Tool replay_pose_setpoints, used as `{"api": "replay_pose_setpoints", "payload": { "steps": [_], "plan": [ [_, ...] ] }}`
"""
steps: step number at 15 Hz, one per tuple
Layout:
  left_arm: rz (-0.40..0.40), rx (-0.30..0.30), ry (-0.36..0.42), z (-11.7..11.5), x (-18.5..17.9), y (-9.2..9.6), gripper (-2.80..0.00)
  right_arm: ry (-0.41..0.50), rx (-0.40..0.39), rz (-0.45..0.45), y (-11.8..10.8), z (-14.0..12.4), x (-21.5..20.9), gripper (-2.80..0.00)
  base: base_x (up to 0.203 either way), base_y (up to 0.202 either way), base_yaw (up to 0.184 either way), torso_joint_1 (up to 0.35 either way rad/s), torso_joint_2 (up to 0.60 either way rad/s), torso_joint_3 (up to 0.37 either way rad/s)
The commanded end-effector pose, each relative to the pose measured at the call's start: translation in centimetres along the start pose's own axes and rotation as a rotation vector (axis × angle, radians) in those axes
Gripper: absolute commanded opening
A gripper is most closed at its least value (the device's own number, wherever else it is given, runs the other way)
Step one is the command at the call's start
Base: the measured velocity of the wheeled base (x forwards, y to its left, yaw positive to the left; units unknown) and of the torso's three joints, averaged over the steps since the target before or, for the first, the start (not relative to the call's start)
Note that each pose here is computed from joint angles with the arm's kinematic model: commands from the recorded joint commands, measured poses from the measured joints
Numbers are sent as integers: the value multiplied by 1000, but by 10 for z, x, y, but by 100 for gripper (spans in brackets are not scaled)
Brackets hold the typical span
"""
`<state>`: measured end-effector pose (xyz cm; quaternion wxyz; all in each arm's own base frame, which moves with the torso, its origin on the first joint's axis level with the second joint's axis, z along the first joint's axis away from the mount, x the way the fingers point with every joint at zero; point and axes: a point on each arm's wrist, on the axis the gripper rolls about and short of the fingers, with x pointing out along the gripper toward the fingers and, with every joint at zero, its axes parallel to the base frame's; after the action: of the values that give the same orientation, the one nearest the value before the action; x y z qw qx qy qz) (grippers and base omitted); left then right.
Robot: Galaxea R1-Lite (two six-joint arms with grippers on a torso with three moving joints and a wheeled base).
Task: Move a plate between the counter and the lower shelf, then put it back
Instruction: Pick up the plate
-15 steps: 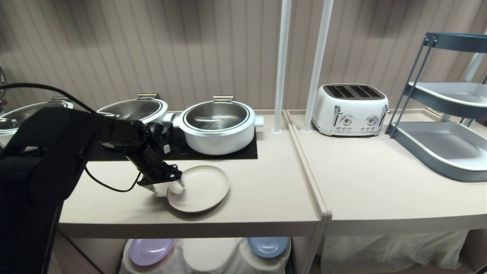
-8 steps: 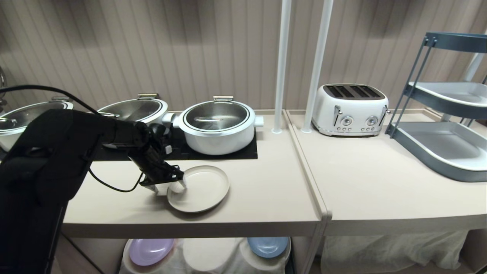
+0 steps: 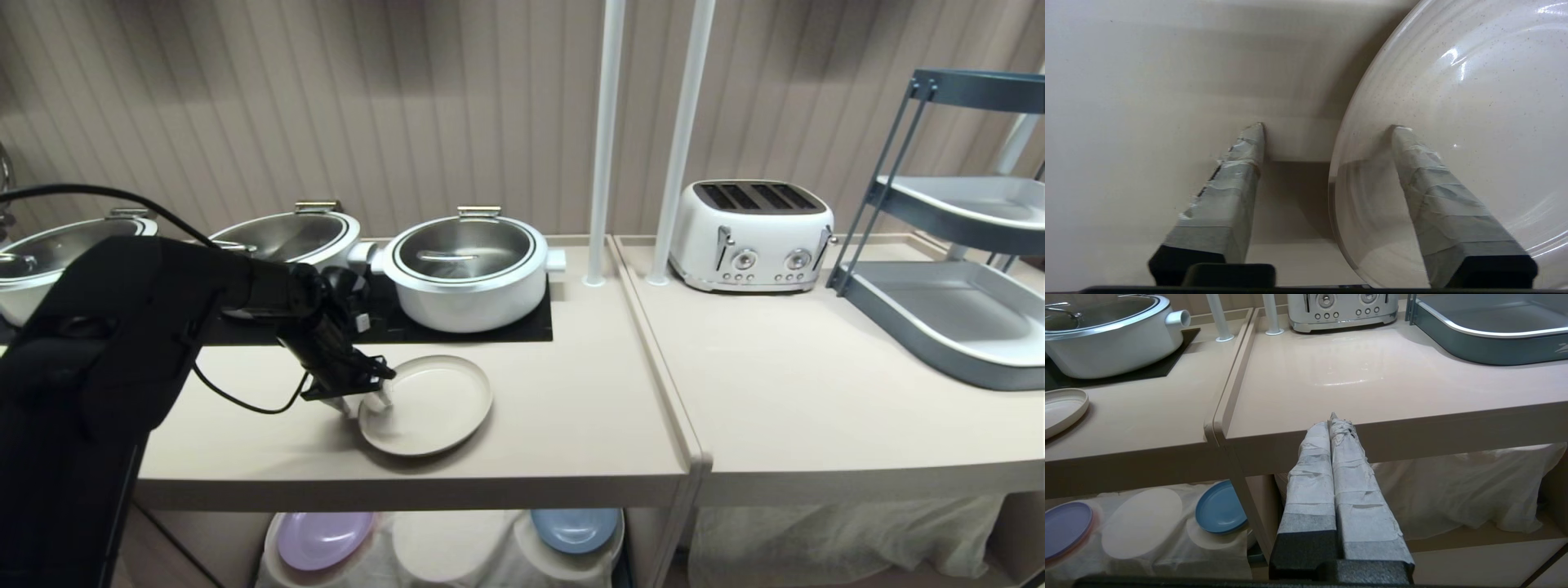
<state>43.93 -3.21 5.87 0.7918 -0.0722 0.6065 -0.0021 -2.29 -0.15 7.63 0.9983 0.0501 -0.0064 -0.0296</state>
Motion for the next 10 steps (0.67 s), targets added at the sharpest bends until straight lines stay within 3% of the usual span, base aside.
{"api": "replay_pose_setpoints", "payload": {
  "steps": [1, 10],
  "plan": [
    [2, -4, 9, -1, 2, 0, -280, 1, 1, 0, 0, 0, 0, -280, 0, 0, 0, 0, 0, 0],
    [-2, -8, 8, -1, 1, 0, -280, 1, 1, 0, 0, 0, 0, -280, 0, 0, 0, 0, 0, 0]
  ]
}}
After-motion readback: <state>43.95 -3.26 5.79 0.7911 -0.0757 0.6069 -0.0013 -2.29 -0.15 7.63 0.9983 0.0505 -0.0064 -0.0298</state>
